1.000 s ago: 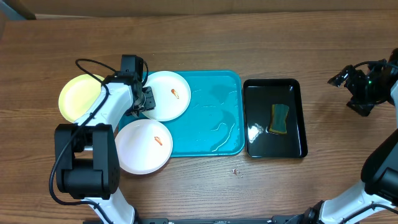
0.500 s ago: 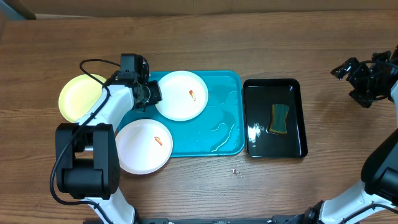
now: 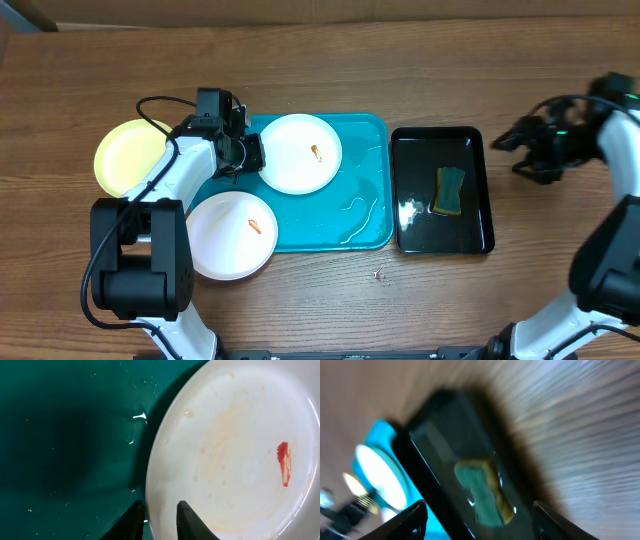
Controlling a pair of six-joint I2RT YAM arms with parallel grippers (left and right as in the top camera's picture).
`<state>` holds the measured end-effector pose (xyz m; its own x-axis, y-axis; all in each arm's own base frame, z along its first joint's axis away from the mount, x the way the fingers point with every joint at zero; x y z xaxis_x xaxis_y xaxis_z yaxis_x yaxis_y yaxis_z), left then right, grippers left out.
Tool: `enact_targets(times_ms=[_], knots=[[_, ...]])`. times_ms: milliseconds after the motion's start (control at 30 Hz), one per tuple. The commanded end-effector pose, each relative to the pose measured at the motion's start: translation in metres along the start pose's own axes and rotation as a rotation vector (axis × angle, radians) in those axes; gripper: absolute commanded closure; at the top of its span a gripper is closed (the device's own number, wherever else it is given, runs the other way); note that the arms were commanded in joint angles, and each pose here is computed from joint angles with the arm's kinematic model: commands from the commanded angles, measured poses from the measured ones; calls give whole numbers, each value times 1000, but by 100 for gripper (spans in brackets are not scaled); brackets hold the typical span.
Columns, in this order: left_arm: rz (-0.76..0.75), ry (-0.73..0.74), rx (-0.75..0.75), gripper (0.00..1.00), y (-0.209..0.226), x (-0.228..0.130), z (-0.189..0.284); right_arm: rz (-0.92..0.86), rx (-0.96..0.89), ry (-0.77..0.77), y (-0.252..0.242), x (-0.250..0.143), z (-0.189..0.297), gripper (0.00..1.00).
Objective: Clean dirty plates on tray and stack at the side
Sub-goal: 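Dip the sponge into the black tray water with the right gripper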
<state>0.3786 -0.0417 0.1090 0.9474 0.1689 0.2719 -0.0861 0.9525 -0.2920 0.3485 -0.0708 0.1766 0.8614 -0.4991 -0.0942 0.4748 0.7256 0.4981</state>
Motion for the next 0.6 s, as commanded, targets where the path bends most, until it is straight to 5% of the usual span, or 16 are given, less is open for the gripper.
enact_targets(times_ms=[0, 300, 400, 567], knots=[[-33, 11, -20, 73, -5, -3, 2, 151, -241, 3, 24, -16, -17, 31], [-41, 30, -17, 64, -9, -7, 1, 283, -532, 55, 56, -62, -61, 40], [-43, 27, -16, 64, -9, -7, 1, 280, -578, 59, 51, -73, -78, 56], [-43, 26, -17, 63, -9, -6, 1, 293, -582, 65, 37, -84, -104, 62]])
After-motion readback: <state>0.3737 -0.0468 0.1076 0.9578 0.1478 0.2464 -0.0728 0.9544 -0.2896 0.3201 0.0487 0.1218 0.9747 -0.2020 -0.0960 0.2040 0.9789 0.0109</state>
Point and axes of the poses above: each gripper's point midway between its finger pads, its own z axis back along the fingers, its own y axis along the line the jaws close on, x = y × z, the point moved 9 cm from there along z, back along the fingers, and after that the axes turned 1 degree about -z, right-handed, at the moved point
